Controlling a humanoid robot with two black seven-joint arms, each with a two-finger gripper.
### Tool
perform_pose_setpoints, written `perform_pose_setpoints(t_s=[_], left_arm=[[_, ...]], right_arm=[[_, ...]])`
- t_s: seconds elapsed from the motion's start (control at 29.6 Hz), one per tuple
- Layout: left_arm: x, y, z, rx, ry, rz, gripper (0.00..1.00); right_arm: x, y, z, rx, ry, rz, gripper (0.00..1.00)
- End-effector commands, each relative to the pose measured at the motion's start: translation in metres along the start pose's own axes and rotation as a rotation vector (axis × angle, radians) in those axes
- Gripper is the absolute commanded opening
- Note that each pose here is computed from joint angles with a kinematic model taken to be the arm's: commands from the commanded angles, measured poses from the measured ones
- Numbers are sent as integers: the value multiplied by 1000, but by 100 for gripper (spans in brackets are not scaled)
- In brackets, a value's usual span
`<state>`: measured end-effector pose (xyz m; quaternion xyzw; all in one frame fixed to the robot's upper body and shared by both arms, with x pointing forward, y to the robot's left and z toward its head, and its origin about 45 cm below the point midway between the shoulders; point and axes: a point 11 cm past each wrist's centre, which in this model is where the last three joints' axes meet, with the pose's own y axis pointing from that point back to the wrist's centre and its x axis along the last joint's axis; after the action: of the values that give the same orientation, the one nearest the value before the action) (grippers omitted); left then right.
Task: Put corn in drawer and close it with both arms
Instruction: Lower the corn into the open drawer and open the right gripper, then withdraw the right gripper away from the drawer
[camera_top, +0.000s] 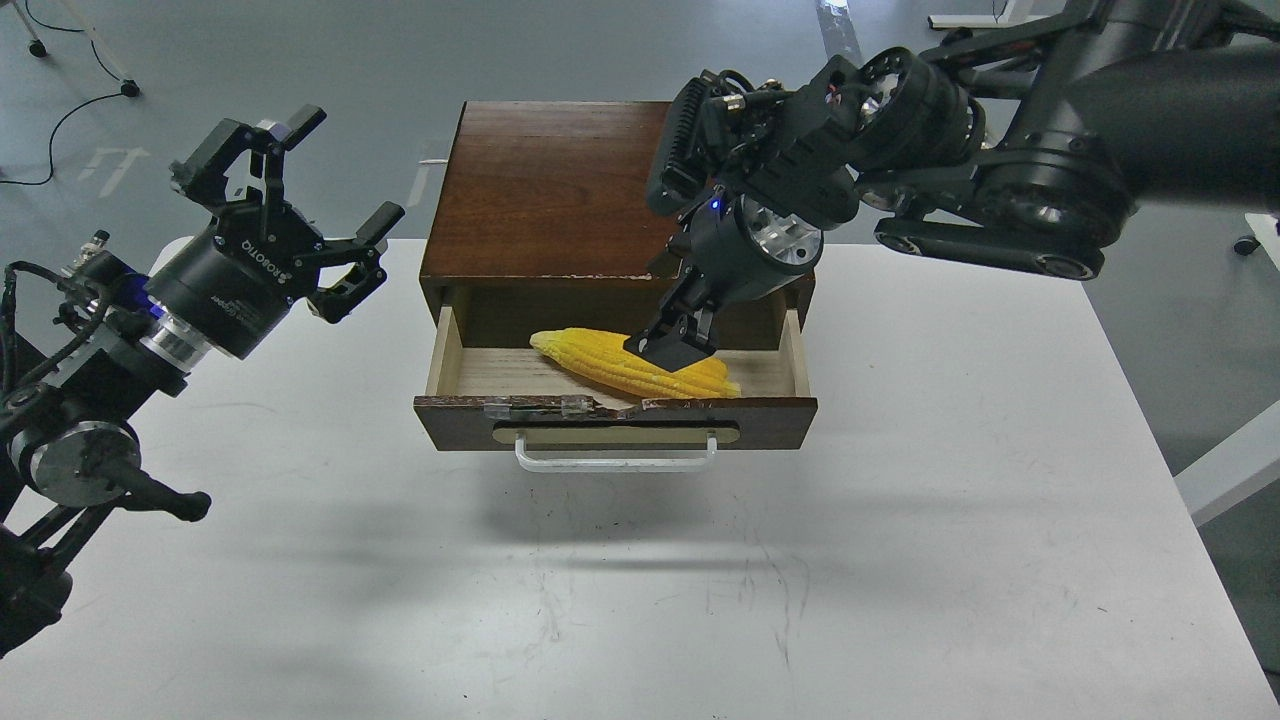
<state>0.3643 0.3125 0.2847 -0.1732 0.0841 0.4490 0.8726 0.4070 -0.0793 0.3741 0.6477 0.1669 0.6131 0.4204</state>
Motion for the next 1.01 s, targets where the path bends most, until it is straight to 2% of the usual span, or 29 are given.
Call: perform_pose_setpoints(t_s=[0.0,0.13,0.17,0.24,0.4,0.44,0.51,0.54,0.67,0.71,0.78,0.84,0.98], left_arm=[[0,0,0,0,1,-1,99],[0,0,-1,0,2,-2,99],[0,0,-1,0,2,-2,99],[-1,0,-1,-5,4,-2,99],[0,0,1,-25,0,5,99],[0,0,1,-27,1,5,99],[0,1,1,-26,-1,7,99],[0,1,1,-26,-1,7,99],[2,1,4,-54,-2,13,99],[2,1,4,-54,-2,13,99],[4,2,8,-88,-10,21,99],[6,4,14,-105,-24,22,99],[6,7,27,-117,-106,-19,99]], right_arm=[[11,36,19,-23,-145,146,94],[2,90,53,-14,-525,425,96],[2,90,53,-14,-527,426,96],[-33,106,72,17,-808,580,96],[-118,117,94,50,-1228,812,96],[-127,117,95,54,-1268,839,96],[-172,110,95,86,-1491,962,96],[-172,110,95,86,-1493,963,96],[-243,93,86,124,-1862,1149,96],[-243,93,86,124,-1863,1150,96],[-277,77,71,117,-2006,1169,96],[-294,64,61,113,-2081,1164,96],[-306,53,53,102,-2123,1151,97]])
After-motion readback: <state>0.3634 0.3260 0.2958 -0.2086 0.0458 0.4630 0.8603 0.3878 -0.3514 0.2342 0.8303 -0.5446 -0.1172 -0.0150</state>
